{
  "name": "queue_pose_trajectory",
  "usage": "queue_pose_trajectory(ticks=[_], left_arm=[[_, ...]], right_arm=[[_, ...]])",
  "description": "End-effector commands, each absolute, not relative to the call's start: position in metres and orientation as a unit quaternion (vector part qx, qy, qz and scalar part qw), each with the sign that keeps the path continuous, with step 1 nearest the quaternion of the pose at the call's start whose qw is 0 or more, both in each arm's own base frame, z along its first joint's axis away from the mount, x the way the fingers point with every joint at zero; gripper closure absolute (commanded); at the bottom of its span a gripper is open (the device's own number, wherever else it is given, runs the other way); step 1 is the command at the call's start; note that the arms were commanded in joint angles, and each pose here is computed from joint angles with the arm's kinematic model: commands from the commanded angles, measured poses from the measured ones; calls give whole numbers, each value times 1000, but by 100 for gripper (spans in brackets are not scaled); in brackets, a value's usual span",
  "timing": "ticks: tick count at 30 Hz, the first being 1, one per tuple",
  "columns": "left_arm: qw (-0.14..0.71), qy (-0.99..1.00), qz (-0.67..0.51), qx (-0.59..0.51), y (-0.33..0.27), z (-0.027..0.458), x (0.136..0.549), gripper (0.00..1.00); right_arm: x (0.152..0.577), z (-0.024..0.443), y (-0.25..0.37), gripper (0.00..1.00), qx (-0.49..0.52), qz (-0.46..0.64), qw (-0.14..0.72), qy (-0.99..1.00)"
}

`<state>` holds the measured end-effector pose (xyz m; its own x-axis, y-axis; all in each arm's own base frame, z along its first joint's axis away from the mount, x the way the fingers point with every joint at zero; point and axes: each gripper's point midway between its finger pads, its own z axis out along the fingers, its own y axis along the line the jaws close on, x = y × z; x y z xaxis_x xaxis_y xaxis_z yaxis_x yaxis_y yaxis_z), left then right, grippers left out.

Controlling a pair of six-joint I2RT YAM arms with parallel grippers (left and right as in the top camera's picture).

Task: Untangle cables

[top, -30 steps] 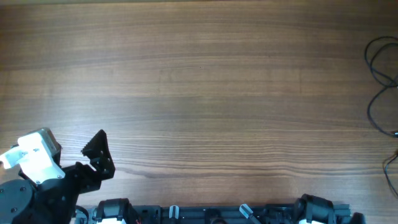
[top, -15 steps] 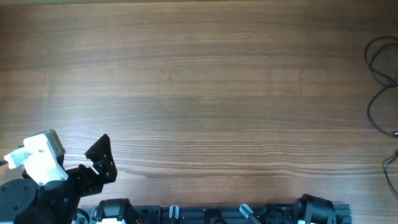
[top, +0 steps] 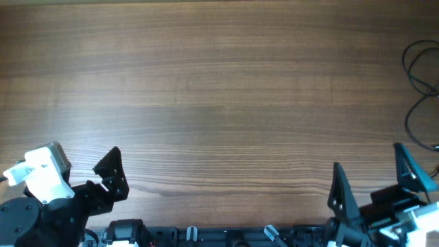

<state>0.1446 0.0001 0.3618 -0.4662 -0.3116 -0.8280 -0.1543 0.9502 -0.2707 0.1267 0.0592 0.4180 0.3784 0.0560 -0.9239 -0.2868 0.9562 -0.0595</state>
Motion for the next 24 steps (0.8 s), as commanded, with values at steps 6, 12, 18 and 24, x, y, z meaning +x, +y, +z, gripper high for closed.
queue_pose_trajectory(ticks=[6,12,18,24], left_arm=[[505,850,-72,-129,1,365,146,0],[510,847,-73,-129,1,368,147,0],[510,847,-73,-129,1,368,147,0],[512,846,-73,-129,1,369,148,0]], right_arm=[[201,307,29,0,-67,128,774,616],[232,234,-8,0,41,123,746,654],[239,179,-29,0,122,110,689,706],[239,176,-28,0,167,158,675,701]])
